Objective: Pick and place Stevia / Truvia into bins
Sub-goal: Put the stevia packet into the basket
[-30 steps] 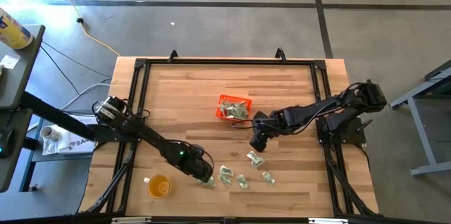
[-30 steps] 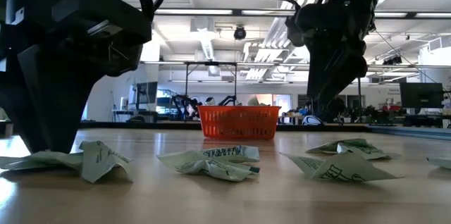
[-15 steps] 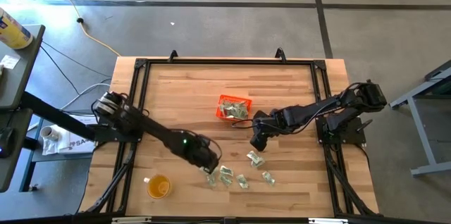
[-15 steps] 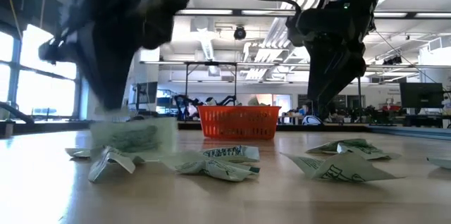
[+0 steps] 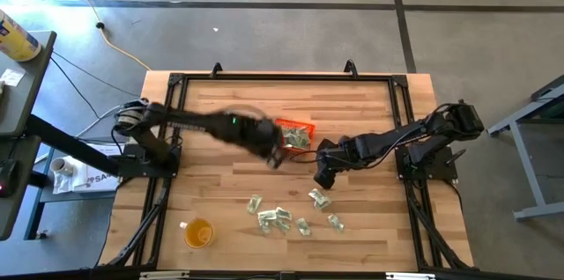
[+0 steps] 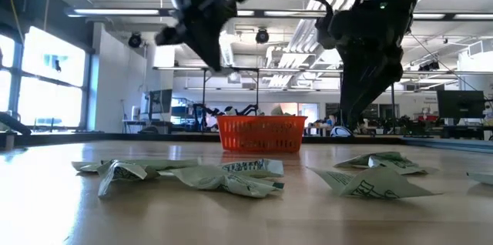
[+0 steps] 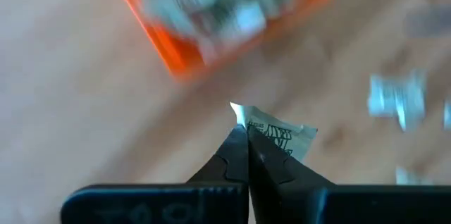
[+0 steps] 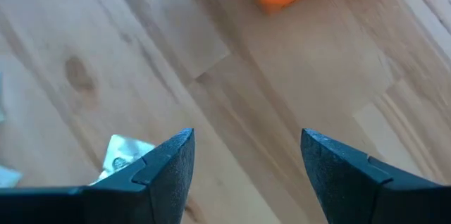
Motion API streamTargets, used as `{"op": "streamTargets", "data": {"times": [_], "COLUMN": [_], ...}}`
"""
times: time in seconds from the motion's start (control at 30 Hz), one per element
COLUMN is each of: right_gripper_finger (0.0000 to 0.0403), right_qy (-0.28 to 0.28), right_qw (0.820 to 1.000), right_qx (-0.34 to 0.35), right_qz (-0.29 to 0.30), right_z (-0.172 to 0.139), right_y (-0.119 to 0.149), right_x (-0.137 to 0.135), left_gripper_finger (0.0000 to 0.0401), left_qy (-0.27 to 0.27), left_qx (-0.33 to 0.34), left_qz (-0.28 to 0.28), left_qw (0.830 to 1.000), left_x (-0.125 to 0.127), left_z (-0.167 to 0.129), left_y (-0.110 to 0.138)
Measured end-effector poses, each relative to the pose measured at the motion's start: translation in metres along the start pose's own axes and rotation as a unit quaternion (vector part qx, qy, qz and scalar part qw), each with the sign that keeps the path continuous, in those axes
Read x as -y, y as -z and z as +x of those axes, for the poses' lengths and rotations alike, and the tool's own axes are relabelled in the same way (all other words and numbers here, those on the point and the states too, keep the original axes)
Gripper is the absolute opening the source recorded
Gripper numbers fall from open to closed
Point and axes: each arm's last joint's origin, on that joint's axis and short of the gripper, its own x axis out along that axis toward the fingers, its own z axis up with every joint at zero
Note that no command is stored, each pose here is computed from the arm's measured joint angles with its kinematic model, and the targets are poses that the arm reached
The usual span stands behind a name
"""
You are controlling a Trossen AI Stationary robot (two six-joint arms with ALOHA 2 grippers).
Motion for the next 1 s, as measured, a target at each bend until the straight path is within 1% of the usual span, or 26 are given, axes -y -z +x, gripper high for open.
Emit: {"op": "streamTargets", "data": {"times": [0.1, 0.2, 0.27, 0.33, 0.43, 0.47, 0.57, 0.63, 0.7, 0.77, 0.83, 0.9, 1.0], "right_gripper_finger": [0.0249, 0.0249, 0.0249, 0.0249, 0.0249, 0.0249, 0.0249, 0.0249, 0.0249, 0.0249, 0.0249, 0.0249, 0.0249], "right_qy": [-0.004, -0.004, 0.004, 0.012, 0.026, 0.027, 0.034, 0.034, 0.034, 0.026, 0.011, -0.004, -0.022], "right_qw": [1.000, 1.000, 1.000, 0.999, 0.999, 0.999, 0.999, 0.998, 0.999, 0.999, 1.000, 0.998, 0.996], "right_qx": [0.007, 0.016, 0.016, 0.014, 0.010, 0.011, 0.014, 0.016, 0.016, 0.005, -0.011, -0.026, -0.043], "right_qz": [0.000, 0.011, 0.020, 0.027, 0.034, 0.035, 0.038, 0.040, 0.039, 0.020, -0.020, -0.059, -0.073], "right_z": [-0.004, -0.009, -0.011, -0.012, -0.012, -0.012, -0.012, -0.012, -0.012, -0.013, -0.014, -0.016, -0.018], "right_y": [0.005, 0.010, 0.014, 0.017, 0.021, 0.021, 0.022, 0.022, 0.022, 0.024, 0.028, 0.035, 0.044], "right_x": [-0.005, -0.009, -0.010, -0.011, -0.010, -0.010, -0.009, -0.009, -0.009, -0.011, -0.015, -0.020, -0.026], "left_gripper_finger": [0.0024, 0.0022, 0.0029, 0.0057, 0.0117, 0.0137, 0.0189, 0.0215, 0.0233, 0.0243, 0.0245, 0.0243, 0.0230], "left_qy": [0.008, 0.011, 0.019, 0.033, 0.047, 0.050, 0.051, 0.056, 0.066, 0.067, 0.047, 0.017, -0.003], "left_qx": [0.027, 0.055, 0.075, 0.099, 0.130, 0.134, 0.132, 0.106, 0.064, 0.015, -0.018, -0.032, -0.037], "left_qz": [-0.003, -0.004, -0.003, 0.005, 0.044, 0.056, 0.062, 0.068, 0.072, 0.087, 0.109, 0.134, 0.153], "left_qw": [1.000, 0.998, 0.997, 0.995, 0.989, 0.988, 0.988, 0.990, 0.993, 0.994, 0.993, 0.990, 0.988], "left_x": [-0.018, -0.035, -0.043, -0.044, -0.038, -0.036, -0.034, -0.034, -0.033, -0.029, -0.023, -0.015, 0.000], "left_z": [0.008, 0.010, 0.011, 0.010, 0.008, 0.008, 0.008, 0.009, 0.010, 0.010, 0.009, 0.006, 0.002], "left_y": [-0.030, -0.052, -0.064, -0.073, -0.076, -0.076, -0.074, -0.069, -0.062, -0.048, -0.032, -0.015, 0.008]}}
